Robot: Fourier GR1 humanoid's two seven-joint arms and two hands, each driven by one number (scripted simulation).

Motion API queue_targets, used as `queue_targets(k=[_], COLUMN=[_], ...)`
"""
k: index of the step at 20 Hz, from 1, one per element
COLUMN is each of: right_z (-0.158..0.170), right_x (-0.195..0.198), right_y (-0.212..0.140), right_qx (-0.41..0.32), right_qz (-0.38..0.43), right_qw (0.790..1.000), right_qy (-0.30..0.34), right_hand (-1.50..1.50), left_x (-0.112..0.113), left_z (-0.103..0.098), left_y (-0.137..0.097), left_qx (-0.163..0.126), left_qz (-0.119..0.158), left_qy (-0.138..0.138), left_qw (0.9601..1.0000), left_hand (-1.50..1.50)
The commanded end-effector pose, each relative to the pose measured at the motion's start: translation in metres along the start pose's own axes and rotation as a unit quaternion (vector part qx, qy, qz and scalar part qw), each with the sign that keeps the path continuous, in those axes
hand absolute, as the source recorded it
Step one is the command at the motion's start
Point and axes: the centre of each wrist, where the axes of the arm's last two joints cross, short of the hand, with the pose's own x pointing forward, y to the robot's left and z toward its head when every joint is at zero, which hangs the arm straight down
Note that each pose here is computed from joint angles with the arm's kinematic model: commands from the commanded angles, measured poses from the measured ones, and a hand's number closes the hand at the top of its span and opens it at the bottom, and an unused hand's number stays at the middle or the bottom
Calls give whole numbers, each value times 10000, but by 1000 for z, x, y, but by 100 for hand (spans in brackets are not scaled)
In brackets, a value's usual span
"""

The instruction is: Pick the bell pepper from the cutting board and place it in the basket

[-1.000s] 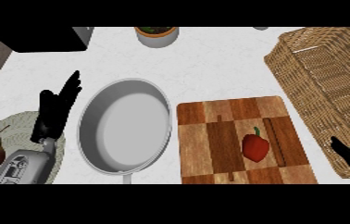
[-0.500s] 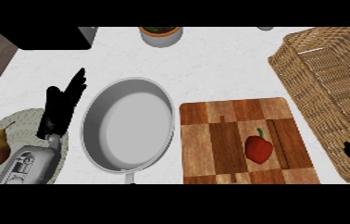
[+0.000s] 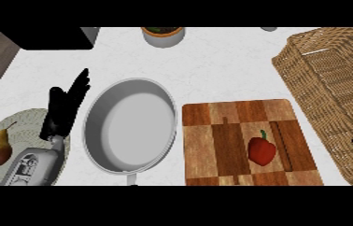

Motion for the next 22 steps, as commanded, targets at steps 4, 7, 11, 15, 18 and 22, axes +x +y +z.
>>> queue_targets(k=[4,7,11,15,18,22], right_z=[-27,-31,-32,-52,-52,-57], right_x=[-5,-15,-20,-14,-35,-42], right_y=[26,43,56,80,87,89], right_qx=[39,75,18,19,18,30], right_qz=[155,-26,56,152,112,77], right_qw=[9998,10000,10000,9999,9999,10000], right_qy=[82,15,-25,-14,-31,30], right_hand=[-150,-150,-150,-150,-150,-150], left_x=[1,-8,3,-2,16,-9], left_z=[-14,7,-2,-1,9,-5], left_y=[-4,-1,13,28,-6,-7], left_qx=[-90,-65,-81,12,-4,-1], left_qz=[-61,-24,-66,28,9,32], left_qy=[23,11,-37,-35,20,51], left_qw=[9999,10000,9999,10000,10000,10000], left_hand=[0,0,0,0,0,0])
